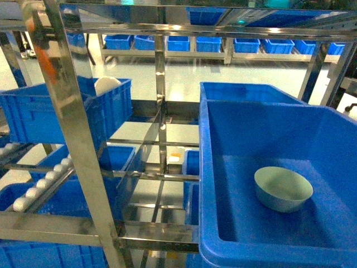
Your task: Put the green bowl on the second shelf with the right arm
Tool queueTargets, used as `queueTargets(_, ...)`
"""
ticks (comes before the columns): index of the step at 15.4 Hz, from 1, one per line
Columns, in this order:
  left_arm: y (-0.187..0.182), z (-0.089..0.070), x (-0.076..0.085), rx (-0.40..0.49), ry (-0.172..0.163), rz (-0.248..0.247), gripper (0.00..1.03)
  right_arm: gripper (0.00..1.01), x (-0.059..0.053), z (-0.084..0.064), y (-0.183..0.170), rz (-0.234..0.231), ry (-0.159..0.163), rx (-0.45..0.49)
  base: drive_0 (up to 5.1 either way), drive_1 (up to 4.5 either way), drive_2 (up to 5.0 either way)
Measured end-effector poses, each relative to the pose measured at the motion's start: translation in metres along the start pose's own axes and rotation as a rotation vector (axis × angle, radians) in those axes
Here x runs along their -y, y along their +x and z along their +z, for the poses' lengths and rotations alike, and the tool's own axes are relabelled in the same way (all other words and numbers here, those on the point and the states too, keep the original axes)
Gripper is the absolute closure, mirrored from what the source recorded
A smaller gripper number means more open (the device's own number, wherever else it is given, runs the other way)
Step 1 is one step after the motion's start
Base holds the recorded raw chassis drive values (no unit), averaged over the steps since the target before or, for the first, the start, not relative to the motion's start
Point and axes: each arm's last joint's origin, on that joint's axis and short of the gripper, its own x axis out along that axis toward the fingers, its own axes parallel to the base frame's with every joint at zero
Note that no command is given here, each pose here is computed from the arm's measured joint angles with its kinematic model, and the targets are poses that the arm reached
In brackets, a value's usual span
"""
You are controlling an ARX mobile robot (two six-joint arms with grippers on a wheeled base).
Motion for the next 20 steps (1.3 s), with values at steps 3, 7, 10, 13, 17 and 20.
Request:
queueTargets(3, 0.0, 0.0, 0.0, -0.001, 0.0, 0.002, 0.05, 0.2, -0.006, -0.005, 0.003, -0.081, -0.093, 0.258, 0.0, 0.0, 0.0)
queueTargets(7, 0.0, 0.0, 0.0, 0.0, 0.0, -0.001, 0.05, 0.53, -0.003, -0.013, 0.005, -0.168, -0.095, 0.327, 0.0, 0.0, 0.0)
queueTargets(10, 0.0, 0.0, 0.0, 0.0, 0.0, -0.001, 0.05, 0.88, -0.002, -0.021, 0.008, -0.168, -0.095, 0.326, 0.0, 0.0, 0.0)
queueTargets(13, 0.0, 0.0, 0.0, 0.0, 0.0, -0.001, 0.05, 0.99, -0.001, -0.028, 0.01, -0.169, -0.098, 0.323, 0.0, 0.0, 0.0)
queueTargets(17, 0.0, 0.0, 0.0, 0.0, 0.0, 0.0, 0.05, 0.99, 0.0, -0.039, 0.014, -0.17, -0.098, 0.32, 0.0, 0.0, 0.0)
queueTargets(20, 0.0, 0.0, 0.0, 0.0, 0.0, -0.001, 0.05, 0.99, 0.0, -0.038, 0.013, -0.169, -0.099, 0.33, 0.0, 0.0, 0.0)
